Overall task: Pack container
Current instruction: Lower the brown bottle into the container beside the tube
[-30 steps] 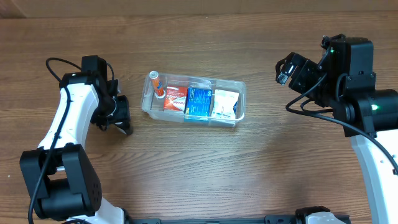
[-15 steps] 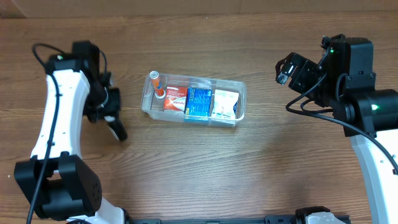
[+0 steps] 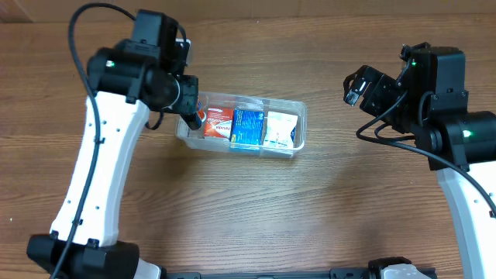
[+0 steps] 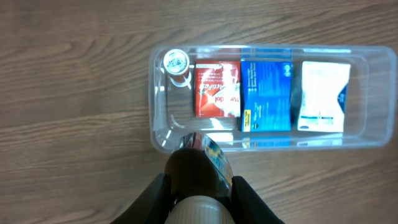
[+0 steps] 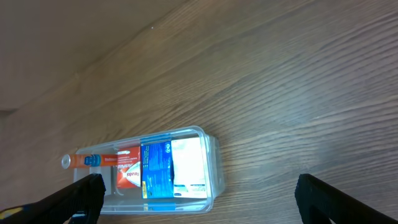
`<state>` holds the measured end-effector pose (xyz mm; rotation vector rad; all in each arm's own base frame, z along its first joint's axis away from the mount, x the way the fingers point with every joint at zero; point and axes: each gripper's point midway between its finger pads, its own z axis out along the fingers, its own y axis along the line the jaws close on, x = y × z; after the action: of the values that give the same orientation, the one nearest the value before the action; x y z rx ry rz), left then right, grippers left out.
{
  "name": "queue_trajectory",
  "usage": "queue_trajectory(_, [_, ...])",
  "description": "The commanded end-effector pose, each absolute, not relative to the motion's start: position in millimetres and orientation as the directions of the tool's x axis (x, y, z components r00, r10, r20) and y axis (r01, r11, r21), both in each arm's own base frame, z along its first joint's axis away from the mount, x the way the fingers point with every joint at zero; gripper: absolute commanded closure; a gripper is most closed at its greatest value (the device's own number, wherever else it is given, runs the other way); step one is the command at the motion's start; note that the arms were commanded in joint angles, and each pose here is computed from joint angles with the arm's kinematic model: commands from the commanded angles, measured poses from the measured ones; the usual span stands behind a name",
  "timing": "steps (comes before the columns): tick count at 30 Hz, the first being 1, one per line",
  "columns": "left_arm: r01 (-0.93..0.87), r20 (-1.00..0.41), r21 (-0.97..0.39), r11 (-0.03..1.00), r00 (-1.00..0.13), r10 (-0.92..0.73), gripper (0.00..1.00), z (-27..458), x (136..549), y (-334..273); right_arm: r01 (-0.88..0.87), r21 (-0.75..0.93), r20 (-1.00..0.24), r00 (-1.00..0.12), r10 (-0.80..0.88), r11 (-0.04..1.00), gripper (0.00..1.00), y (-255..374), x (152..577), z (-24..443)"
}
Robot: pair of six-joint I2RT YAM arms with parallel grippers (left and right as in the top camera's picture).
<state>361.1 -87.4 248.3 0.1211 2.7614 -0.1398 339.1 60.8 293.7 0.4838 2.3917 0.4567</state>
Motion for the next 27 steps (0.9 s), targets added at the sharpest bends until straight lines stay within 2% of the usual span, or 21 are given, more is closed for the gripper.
queue_trajectory(1, [0.021,-0.323,-0.052,0.998,-0.946,0.003,0.87,213,369,-80,0.214,0.442,-0.543,-0.709,0.449,0.871,0.00,60,338,301])
queue_trajectory(5, [0.007,-0.316,0.013,1.000,-0.949,0.010,0.86,181,379,-72,0.214,0.442,-0.543,-0.709,0.449,0.871,0.00,60,338,301])
queue_trajectory(13, [0.022,-0.323,0.026,0.999,-0.946,0.029,0.86,135,385,-72,0.214,0.442,-0.543,-0.709,0.449,0.871,0.00,60,338,301])
queue_trajectory(20, [0.025,-0.374,0.015,1.000,-0.927,0.028,0.82,115,396,-74,0.214,0.442,-0.543,-0.709,0.449,0.871,0.00,60,338,301])
queue_trajectory(27, [0.023,-0.366,0.018,1.000,-0.930,0.028,0.78,106,397,-74,0.214,0.442,-0.543,-0.709,0.449,0.871,0.00,60,338,301])
